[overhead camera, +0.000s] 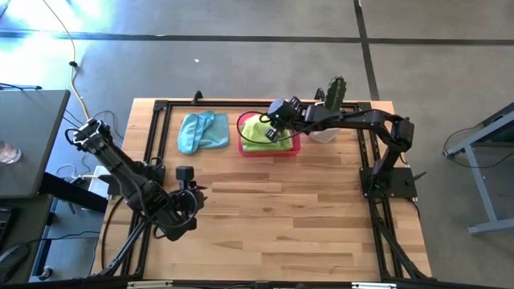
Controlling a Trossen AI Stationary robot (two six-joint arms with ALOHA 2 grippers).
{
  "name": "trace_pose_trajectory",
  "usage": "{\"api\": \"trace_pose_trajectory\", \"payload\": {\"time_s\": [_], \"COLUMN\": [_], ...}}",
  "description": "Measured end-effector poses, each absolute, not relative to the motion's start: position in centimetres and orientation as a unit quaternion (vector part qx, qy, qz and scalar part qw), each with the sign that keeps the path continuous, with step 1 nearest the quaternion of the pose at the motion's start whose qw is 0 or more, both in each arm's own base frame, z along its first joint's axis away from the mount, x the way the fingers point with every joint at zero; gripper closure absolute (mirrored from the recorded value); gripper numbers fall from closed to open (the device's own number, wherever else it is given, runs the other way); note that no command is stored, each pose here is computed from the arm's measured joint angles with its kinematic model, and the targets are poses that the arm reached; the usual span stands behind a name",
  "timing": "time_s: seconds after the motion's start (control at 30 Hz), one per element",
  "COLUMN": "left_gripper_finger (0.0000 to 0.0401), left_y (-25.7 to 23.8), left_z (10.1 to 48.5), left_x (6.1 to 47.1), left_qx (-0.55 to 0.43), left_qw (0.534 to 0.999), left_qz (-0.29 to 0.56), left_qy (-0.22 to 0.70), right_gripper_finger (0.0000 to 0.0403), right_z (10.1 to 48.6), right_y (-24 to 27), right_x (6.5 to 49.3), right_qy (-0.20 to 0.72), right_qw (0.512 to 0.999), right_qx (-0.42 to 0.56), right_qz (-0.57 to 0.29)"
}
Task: Fold microfiber towels
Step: Stack the folded light green microfiber cloth on top of the green microfiber cloth in the pink bin, then fold the blue microfiber cloth
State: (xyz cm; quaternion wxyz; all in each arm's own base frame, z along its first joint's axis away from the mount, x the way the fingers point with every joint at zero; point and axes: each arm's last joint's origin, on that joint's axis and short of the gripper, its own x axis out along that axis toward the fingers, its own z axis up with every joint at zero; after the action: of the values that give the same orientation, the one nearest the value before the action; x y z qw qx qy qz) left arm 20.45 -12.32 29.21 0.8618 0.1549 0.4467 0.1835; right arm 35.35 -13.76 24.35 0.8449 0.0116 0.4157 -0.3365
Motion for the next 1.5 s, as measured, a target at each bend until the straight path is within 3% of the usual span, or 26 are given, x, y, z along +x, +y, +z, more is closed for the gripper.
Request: {"api": "trace_pose_trajectory", "payload": {"time_s": [0.13,0.27,0.5,0.73,1.07,1.23,1.5], "left_gripper_finger": [0.027,0.027,0.027,0.027,0.027,0.027,0.027], "left_y": [-11.3,-9.2,-4.3,1.2,9.3,12.0,13.4], "left_z": [29.2,29.1,28.7,23.9,19.2,19.4,17.3], "left_x": [20.9,21.3,22.0,22.5,23.4,22.6,20.5], "left_qx": [0.171,0.178,0.2,0.189,0.1,0.024,-0.059], "left_qw": [0.852,0.826,0.761,0.714,0.807,0.811,0.803], "left_qz": [0.204,0.237,0.289,0.258,0.272,0.342,0.344], "left_qy": [0.45,0.479,0.545,0.623,0.514,0.475,0.483], "right_gripper_finger": [0.0225,0.0188,0.0179,0.0179,0.0179,0.0179,0.0179], "right_z": [25.8,28.1,29.9,28.8,27.1,26.6,26.3], "right_y": [-13.4,-12.6,-7.9,0.0,9.6,12.5,15.3], "right_x": [34.7,33.4,33.0,34.5,34.3,33.8,32.8], "right_qy": [0.381,0.359,0.368,0.403,0.415,0.393,0.359], "right_qw": [0.85,0.862,0.892,0.901,0.905,0.911,0.919], "right_qx": [0.062,0.1,0.159,0.125,0.079,0.083,0.088], "right_qz": [-0.359,-0.342,-0.211,-0.1,-0.061,-0.09,-0.137]}}
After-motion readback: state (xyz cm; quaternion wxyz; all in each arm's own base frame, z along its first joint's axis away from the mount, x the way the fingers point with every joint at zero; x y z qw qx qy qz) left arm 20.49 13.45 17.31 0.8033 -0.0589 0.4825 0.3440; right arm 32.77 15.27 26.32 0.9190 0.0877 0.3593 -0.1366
